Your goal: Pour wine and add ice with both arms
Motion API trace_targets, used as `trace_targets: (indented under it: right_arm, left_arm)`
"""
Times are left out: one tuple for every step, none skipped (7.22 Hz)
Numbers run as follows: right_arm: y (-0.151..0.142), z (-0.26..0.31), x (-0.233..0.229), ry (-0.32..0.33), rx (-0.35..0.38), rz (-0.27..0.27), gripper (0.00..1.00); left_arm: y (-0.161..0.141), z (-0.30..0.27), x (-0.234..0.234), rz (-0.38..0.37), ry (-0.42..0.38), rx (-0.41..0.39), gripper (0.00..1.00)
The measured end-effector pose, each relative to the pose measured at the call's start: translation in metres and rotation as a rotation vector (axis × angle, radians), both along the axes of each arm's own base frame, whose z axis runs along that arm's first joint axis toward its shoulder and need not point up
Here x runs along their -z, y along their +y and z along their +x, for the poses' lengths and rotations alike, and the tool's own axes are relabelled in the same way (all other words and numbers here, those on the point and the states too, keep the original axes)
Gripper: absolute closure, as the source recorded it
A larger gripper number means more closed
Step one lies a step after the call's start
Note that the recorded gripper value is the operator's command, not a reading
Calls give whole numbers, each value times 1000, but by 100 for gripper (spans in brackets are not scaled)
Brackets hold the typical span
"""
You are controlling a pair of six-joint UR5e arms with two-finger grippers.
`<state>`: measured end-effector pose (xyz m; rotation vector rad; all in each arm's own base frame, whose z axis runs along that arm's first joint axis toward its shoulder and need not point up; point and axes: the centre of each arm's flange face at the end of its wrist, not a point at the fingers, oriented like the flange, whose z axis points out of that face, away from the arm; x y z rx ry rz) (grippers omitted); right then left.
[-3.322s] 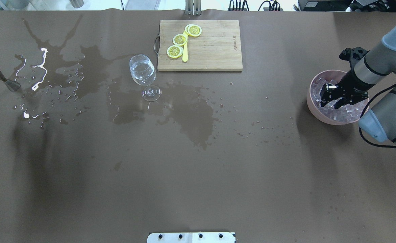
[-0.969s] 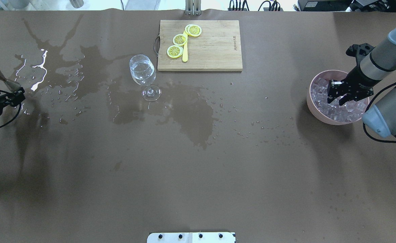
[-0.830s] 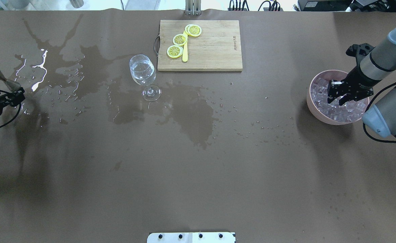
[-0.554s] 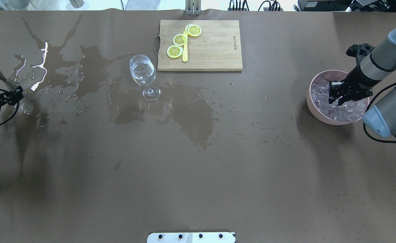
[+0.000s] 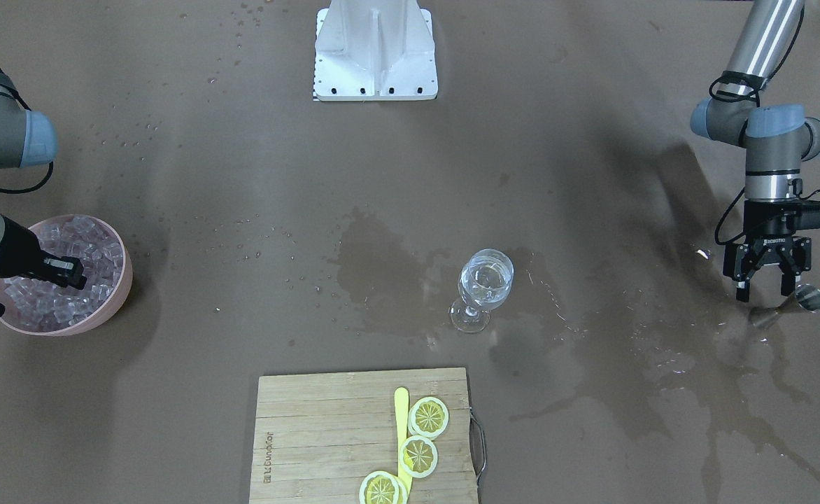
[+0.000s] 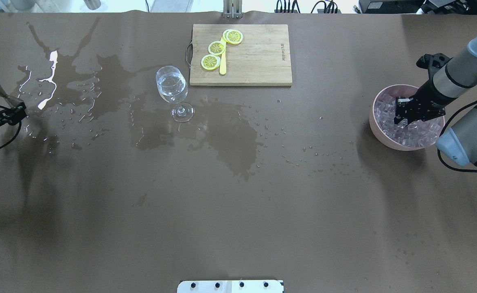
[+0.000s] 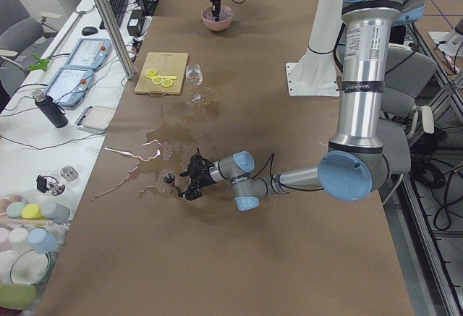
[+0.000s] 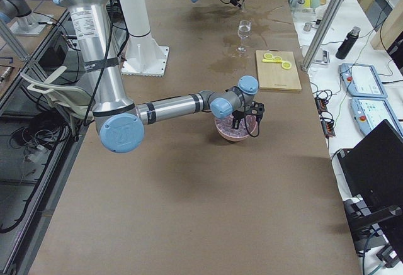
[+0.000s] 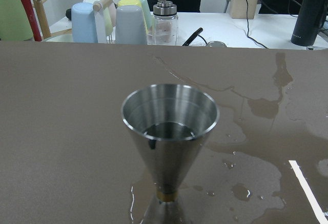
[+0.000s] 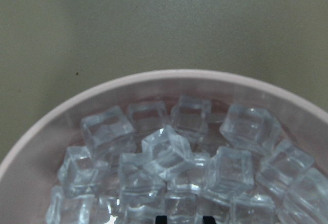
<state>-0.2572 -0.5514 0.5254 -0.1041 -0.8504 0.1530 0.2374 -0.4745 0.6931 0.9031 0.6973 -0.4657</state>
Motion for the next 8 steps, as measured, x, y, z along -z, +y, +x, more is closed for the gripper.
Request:
trace_targets:
  right_arm:
    - [0,-1,2,-4,0,4,85]
    - [-1,-1,5,-10,0,6,86]
    - [-3,0,10,-19,-1,9,86]
    - [-6,5,14,-31,-5,10,86]
    - [-8,12,18,-41,-13,11,86]
    - [-13,19,22,-47,-25,14,88]
    - [-18,28,27,-51,-41,17,88]
    - [-25,39,31,-55,-59,19,88]
  left_arm:
    - [-3,-2,1,-1,0,4,12]
    - [-9,-3,4,1,-2,10,13]
    - [-14,-4,7,5,-8,13,14]
    - [-18,-5,9,7,-11,12,16]
    - [-21,-7,9,5,-16,8,16]
    - [-23,-10,7,0,-19,5,16]
    - [-24,-13,5,-5,-22,1,16]
    - [-26,-17,3,-7,-26,-2,19]
